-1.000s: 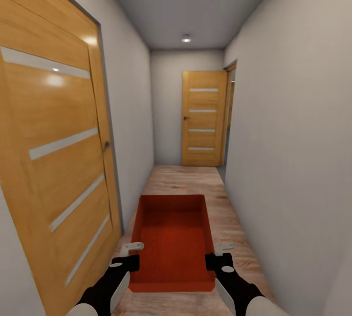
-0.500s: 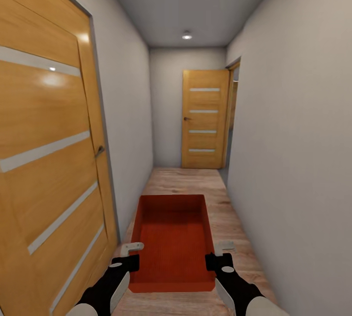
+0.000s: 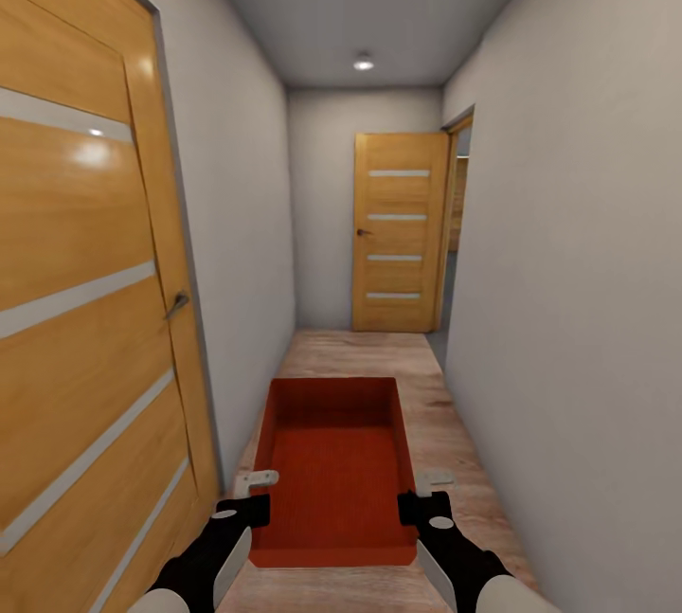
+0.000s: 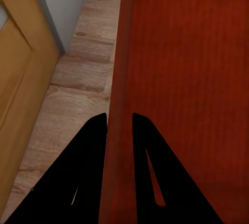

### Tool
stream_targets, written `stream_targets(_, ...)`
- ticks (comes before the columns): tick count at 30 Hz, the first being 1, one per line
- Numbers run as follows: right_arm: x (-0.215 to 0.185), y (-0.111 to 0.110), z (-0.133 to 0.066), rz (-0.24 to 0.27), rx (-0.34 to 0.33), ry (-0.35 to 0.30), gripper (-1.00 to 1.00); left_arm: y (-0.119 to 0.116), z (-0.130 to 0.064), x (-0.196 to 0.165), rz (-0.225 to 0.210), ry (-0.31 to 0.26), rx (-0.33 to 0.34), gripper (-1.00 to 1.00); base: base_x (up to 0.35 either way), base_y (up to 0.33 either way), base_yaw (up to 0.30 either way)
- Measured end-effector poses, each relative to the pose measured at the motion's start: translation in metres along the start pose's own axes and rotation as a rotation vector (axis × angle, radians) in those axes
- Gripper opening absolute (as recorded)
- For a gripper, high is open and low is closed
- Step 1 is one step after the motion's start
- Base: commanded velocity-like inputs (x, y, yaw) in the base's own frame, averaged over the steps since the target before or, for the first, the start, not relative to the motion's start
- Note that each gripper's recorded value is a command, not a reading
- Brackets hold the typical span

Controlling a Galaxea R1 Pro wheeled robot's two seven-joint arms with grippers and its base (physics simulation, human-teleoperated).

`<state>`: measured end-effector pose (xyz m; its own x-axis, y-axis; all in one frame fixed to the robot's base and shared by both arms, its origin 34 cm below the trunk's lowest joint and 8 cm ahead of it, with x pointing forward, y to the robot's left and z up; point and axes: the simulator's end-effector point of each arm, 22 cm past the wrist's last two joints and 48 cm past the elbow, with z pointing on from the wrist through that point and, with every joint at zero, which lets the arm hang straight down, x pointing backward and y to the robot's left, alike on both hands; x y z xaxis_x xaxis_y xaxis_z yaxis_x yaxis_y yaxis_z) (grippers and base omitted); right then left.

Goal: Move the two storage containers from the living room to the garage. In the garage, place one container on the floor and stack the other container on top of it (either order is fine).

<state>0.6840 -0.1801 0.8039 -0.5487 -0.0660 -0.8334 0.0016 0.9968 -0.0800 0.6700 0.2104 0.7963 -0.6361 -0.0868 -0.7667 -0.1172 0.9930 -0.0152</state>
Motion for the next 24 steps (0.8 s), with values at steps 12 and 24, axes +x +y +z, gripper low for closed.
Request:
stream_targets(12,-0.0001,-0.0001,0.0,0.0,0.0,0.0,-1.0,0.0002,0.0,-0.0003,0.001,-0.001,-0.001,-1.0,0.322,0.0,0.0)
stream_targets(24,-0.0001,0.0,0.0,0.0,0.0,0.0,-1.0,0.0002,0.0,-0.0002,0.001,0.0,-0.001,-1.0,0.322,0.0,0.0)
